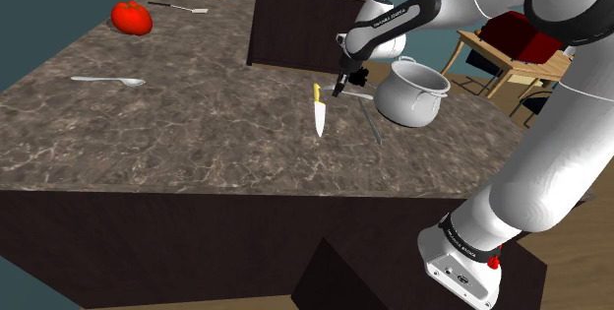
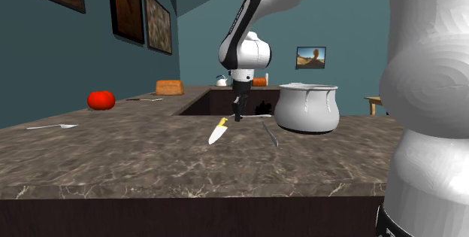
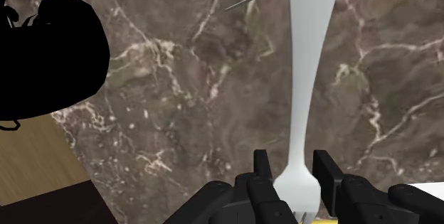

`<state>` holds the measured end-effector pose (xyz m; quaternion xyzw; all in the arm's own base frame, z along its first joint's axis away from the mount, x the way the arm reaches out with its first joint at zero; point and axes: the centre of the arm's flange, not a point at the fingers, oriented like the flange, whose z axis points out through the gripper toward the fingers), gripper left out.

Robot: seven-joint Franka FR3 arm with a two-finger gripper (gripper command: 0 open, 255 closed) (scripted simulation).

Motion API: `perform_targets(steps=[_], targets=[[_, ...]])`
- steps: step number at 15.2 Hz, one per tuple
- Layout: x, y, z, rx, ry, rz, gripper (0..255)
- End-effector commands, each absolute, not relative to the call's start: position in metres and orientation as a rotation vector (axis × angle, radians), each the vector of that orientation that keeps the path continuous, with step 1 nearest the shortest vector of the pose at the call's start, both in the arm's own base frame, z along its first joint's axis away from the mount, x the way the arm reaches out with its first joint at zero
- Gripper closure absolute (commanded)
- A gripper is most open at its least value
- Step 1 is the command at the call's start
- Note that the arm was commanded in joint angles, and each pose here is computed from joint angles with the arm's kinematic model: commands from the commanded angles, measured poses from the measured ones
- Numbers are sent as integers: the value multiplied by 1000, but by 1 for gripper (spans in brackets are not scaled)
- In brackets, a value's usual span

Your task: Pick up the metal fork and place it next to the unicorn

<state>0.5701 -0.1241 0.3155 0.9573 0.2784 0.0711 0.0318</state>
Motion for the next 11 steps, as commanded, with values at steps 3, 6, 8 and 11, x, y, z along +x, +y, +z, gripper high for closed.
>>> perform_targets(steps=[3, 6, 8, 11], targets=[[569, -124, 313, 2950, 857, 214, 255], [569, -125, 313, 2950, 857, 214, 0], [569, -125, 313, 2950, 857, 214, 0], [569, -124, 313, 2950, 857, 214, 0]])
